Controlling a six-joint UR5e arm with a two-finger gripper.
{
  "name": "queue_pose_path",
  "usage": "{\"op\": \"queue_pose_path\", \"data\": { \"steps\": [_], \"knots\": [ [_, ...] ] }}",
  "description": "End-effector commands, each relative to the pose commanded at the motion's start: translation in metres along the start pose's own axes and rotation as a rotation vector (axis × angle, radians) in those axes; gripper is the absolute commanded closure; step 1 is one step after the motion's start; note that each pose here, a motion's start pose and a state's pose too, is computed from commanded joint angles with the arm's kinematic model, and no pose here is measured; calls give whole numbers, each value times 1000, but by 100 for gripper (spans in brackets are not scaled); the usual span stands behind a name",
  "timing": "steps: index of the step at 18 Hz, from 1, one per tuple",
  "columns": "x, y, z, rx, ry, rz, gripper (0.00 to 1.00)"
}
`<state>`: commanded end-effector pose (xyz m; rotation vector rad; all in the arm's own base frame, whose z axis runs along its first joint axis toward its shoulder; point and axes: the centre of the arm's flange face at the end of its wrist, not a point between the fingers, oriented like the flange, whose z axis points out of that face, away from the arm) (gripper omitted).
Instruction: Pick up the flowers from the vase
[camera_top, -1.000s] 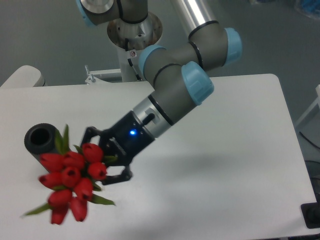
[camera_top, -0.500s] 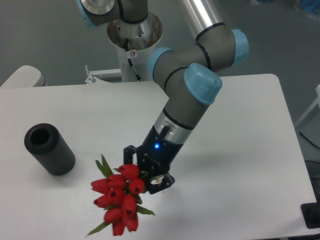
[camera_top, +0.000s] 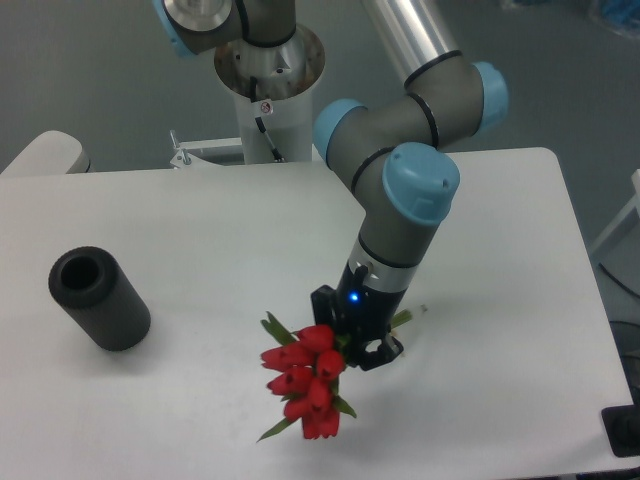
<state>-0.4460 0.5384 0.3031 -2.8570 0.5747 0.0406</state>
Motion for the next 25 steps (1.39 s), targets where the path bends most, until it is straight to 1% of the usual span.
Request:
{"op": "queue_pose_path", "data": {
  "steps": [1, 2, 5, 7, 10, 12, 14, 17, 20, 25],
  "knots": [
    [-3, 4, 8, -44, 5, 16, 86],
    [-4, 6, 9, -62, 6, 21, 87],
    [-8, 5, 15, -87, 29, 22, 87],
    [-10, 2, 16, -117, 30, 29, 87],
    [-12, 0, 25, -134, 25, 37, 88],
    [-21, -2, 25, -141, 19, 41, 88],
    [-23, -3, 26, -144, 14, 71, 88],
    [-20, -9, 28, -216, 7, 130, 88],
    [-22, -11, 24, -215, 3, 158, 89],
    [-23, -9, 25, -216, 5, 158, 90]
  ]
}}
